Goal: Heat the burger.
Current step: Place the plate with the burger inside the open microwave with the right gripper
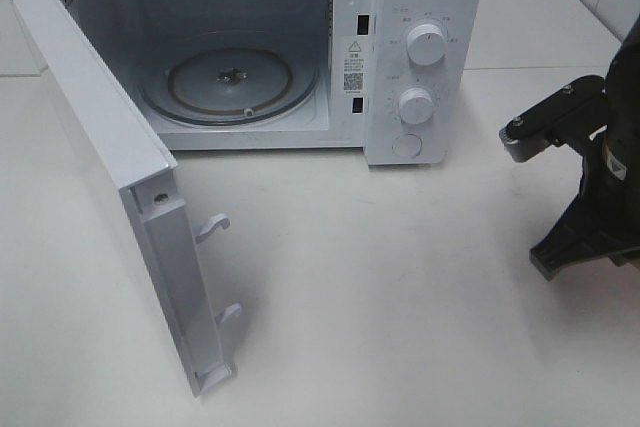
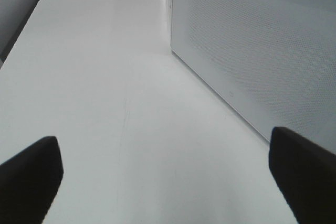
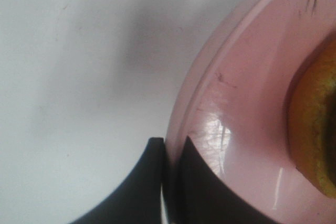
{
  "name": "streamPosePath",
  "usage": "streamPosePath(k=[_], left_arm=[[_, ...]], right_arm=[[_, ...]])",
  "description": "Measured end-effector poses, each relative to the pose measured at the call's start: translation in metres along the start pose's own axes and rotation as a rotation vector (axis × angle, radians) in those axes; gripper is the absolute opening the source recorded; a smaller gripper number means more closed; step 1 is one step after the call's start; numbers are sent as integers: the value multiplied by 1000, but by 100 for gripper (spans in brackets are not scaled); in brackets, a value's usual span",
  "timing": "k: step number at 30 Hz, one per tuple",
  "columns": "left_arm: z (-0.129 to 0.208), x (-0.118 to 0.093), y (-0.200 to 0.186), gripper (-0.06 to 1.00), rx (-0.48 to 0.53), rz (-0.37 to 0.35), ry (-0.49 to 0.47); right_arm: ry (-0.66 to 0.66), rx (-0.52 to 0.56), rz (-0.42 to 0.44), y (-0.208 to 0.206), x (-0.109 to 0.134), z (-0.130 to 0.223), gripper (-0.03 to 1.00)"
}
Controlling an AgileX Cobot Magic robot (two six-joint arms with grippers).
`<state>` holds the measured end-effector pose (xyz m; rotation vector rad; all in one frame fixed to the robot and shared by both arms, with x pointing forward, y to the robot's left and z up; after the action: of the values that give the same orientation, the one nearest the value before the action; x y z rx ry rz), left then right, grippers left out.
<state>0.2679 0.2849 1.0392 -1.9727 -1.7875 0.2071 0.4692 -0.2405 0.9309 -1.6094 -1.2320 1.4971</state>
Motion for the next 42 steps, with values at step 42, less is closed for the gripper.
streamPosePath(k=[42], left_arm=[[0, 0, 0, 99, 0, 0, 0]], right_arm=[[-427, -224, -38, -71, 40, 83, 4]])
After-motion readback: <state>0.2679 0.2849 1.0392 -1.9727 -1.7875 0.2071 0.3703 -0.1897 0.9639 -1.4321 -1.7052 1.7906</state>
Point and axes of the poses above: a point on each arm's last joint axis where the gripper is mounted, y pointing out along that axis toward the gripper, x along the wrist's bending axis when the last joint is at zero, z = x × y, the point moved 4 cm from there along y, pointing out along that axis toward the gripper, and after that the axes turned 14 degrees about y, right-handed, at the moved point
